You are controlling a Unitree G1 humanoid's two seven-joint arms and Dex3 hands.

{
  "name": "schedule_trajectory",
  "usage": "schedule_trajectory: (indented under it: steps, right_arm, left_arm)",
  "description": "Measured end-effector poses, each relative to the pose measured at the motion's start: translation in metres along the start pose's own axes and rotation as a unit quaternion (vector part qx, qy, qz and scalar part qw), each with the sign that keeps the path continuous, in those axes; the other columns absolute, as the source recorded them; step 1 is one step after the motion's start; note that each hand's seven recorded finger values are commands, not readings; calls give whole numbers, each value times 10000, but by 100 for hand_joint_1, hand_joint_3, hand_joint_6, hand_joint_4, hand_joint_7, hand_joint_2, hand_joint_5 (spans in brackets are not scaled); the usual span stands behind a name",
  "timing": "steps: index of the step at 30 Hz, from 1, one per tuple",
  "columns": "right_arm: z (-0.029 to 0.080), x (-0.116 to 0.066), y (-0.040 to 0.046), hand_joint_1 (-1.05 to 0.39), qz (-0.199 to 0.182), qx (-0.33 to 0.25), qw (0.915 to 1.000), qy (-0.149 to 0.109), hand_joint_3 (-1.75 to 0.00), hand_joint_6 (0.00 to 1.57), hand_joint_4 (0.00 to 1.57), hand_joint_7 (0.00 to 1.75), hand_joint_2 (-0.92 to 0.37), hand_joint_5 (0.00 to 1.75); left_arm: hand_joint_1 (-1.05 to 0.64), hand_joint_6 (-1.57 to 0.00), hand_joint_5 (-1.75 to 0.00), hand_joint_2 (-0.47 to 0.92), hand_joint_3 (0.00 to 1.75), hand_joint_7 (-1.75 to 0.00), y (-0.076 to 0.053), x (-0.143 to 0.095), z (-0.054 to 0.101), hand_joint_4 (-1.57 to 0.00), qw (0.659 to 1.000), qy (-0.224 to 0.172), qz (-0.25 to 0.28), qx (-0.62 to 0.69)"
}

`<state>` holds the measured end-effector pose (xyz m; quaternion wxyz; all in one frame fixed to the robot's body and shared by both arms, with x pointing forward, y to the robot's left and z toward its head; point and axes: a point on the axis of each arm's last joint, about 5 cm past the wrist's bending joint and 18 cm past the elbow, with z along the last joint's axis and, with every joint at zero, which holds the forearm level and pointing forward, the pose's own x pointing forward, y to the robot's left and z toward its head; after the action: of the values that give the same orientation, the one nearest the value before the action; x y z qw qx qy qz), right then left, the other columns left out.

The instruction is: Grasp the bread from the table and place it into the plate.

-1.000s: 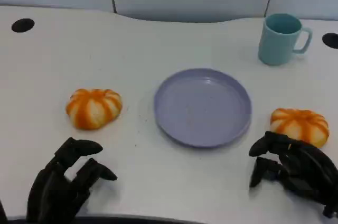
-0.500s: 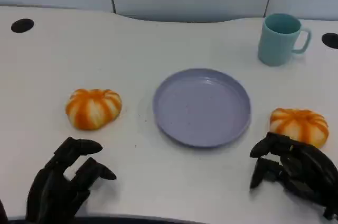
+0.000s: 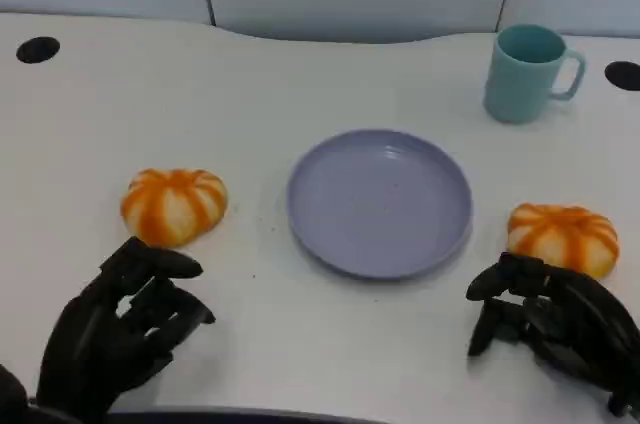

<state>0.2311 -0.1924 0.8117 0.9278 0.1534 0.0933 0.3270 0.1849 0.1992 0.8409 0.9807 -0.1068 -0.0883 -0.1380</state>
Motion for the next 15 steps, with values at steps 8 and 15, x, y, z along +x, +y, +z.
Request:
schedule_trajectory:
  steps: [8,15]
  right_arm:
    - [-13,18,24,-53,-15,-5,10000,-49,-5,75,64,89,-92,140]
    - [-19,53,58,-53,42,-36,10000,-38,-4,77,67,87,-92,137]
  left_arm:
    - [-53,-38,-133,92,6,-84,17,136,516,-23,9510,-557,-189,3034]
    - [-65,-38,-96,92,10,-44,34,295,899,-19,8199,-807,-438,5650]
